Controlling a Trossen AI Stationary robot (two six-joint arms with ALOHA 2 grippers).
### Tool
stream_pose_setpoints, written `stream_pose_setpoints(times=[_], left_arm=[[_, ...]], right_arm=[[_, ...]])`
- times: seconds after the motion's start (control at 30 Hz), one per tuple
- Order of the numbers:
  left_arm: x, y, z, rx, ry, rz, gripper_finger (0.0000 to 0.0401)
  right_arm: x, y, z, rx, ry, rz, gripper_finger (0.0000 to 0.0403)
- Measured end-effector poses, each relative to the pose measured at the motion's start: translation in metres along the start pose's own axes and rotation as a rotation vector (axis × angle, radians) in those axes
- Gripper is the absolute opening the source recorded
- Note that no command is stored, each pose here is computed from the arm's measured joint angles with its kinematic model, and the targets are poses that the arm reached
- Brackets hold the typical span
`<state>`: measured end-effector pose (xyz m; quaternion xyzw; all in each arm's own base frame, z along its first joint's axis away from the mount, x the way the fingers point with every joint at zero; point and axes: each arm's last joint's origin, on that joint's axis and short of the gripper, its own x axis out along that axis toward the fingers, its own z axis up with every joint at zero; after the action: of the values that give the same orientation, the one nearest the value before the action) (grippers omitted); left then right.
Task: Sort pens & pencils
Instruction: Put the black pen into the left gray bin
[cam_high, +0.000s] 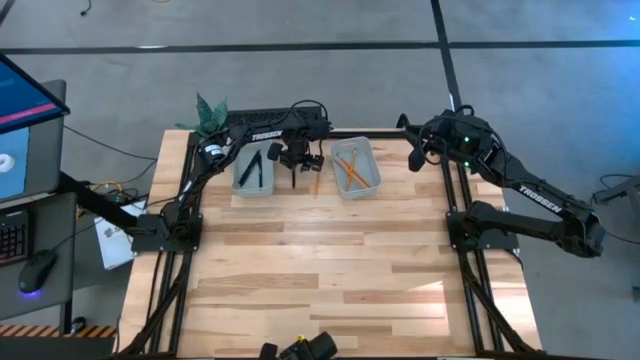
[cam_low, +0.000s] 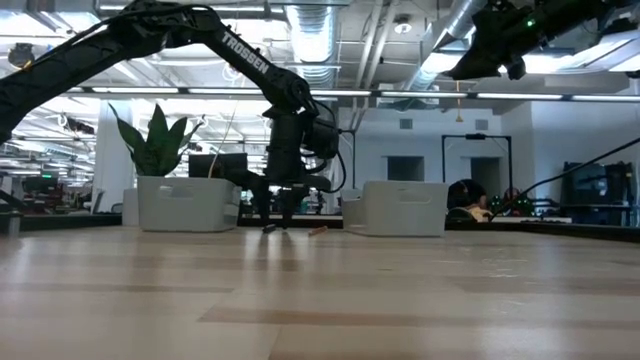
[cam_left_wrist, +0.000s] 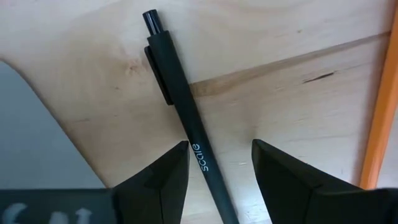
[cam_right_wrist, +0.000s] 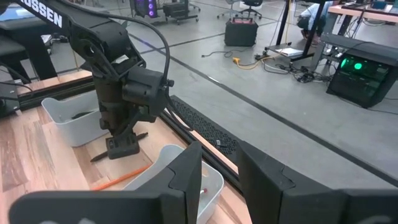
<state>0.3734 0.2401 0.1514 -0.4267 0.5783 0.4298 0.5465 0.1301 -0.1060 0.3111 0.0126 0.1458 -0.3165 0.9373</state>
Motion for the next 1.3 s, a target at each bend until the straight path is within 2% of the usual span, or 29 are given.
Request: stream_pose_setpoints(times=[0.43,0.9,1.17,1.3], left_arm=[[-0.0001,0.0014,0.0005,-0.005,0.032,-0.027,0.0167],[0.0002,0.0001,0.0002,-0.011,0.004,-0.005,0.0167],[0.0004,-0.0008,0.0004,0.018,-0.013,0.004,0.0167],[0.0004,0.0001,0.0024,0.068,-0.023,0.001,0.0167]], right_arm=[[0.0,0.0,0.0,-0.008,0.0,0.0,0.0122],[0.0,0.0,0.0,-0.008,0.0,0.0,0.0122],[0.0,0.0001,0.0,-0.008,0.0,0.001,0.0122],[0.0,0.0001,0.0,-0.009,0.0,0.001,0.0122]])
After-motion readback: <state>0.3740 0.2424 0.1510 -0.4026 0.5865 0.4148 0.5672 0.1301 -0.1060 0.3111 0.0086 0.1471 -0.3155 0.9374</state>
